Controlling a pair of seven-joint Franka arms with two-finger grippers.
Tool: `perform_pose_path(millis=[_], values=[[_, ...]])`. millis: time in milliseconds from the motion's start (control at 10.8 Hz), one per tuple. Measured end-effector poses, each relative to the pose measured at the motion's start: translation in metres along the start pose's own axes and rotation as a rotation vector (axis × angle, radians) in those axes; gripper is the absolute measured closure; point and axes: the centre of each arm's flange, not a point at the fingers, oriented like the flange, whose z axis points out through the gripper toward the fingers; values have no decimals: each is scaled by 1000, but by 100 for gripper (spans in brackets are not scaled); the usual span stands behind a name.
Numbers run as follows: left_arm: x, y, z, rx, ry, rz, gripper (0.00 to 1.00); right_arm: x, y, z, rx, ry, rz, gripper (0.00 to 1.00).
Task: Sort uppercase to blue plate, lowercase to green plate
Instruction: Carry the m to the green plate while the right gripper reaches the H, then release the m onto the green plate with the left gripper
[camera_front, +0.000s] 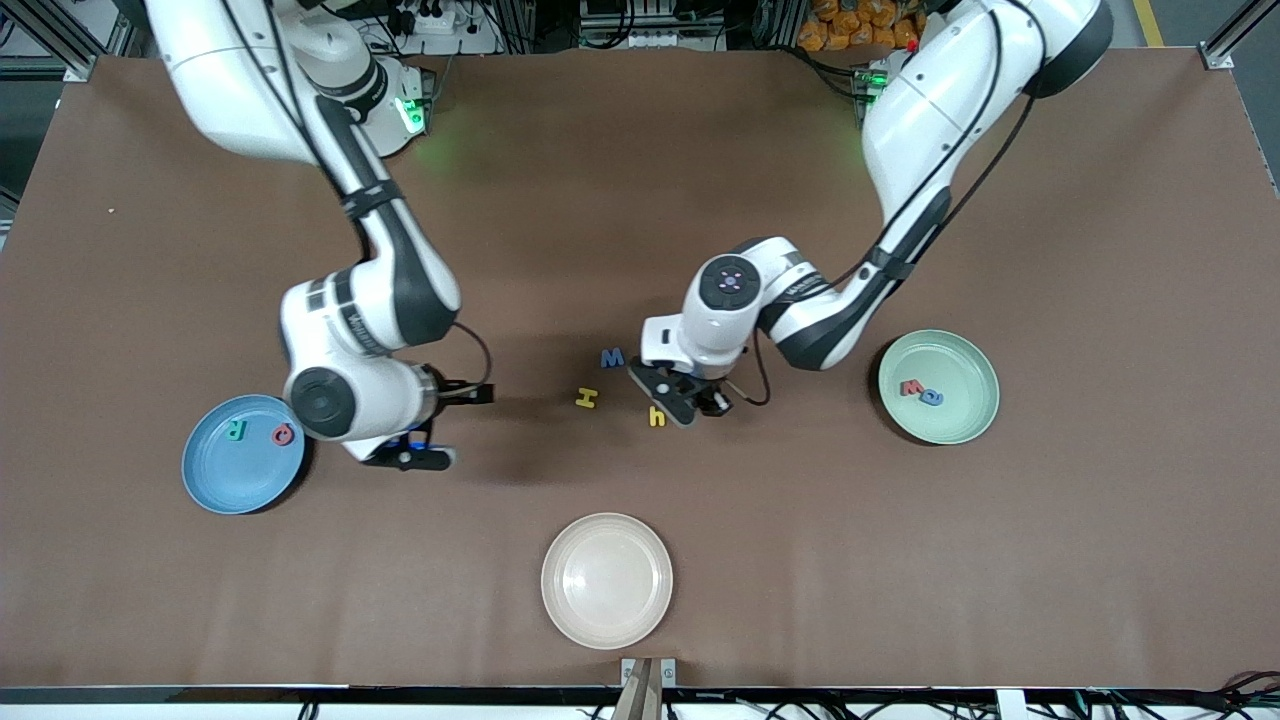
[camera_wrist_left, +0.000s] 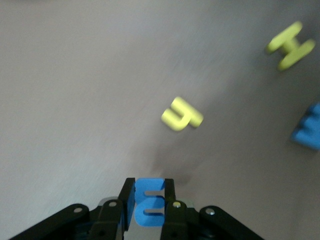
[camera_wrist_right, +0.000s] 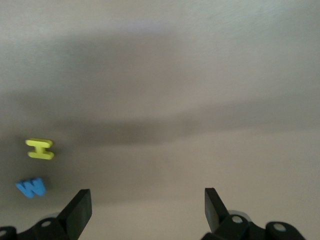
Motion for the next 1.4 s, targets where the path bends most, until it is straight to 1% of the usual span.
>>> perform_pose_path(millis=[279, 465, 651, 837, 1023, 1209, 1302, 1395], values=[[-45, -23, -14, 28, -55, 27, 73, -21, -41, 33, 46, 37, 78, 0], [-75, -36, -20, 41, -94, 36, 73, -34, -63, 46, 60, 60, 120, 0], [-106, -55, -24, 33, -125, 35, 73, -49, -88, 53, 70, 82, 143, 0], [-145, -94, -30, 23, -148, -2, 73, -53, -100, 57, 83, 105, 163, 0], [-193, -149, -39, 24, -168, -36, 73, -52, -108, 67, 98, 131, 185, 0], [-246, -206, -44, 22, -188, -74, 73, -55, -120, 86, 93, 133, 199, 0], [-265, -223, -44, 15, -194, -88, 73, -57, -128, 95, 85, 134, 203, 0], [-272, -227, -43, 11, -198, -93, 73, -58, -133, 102, 70, 140, 212, 0]])
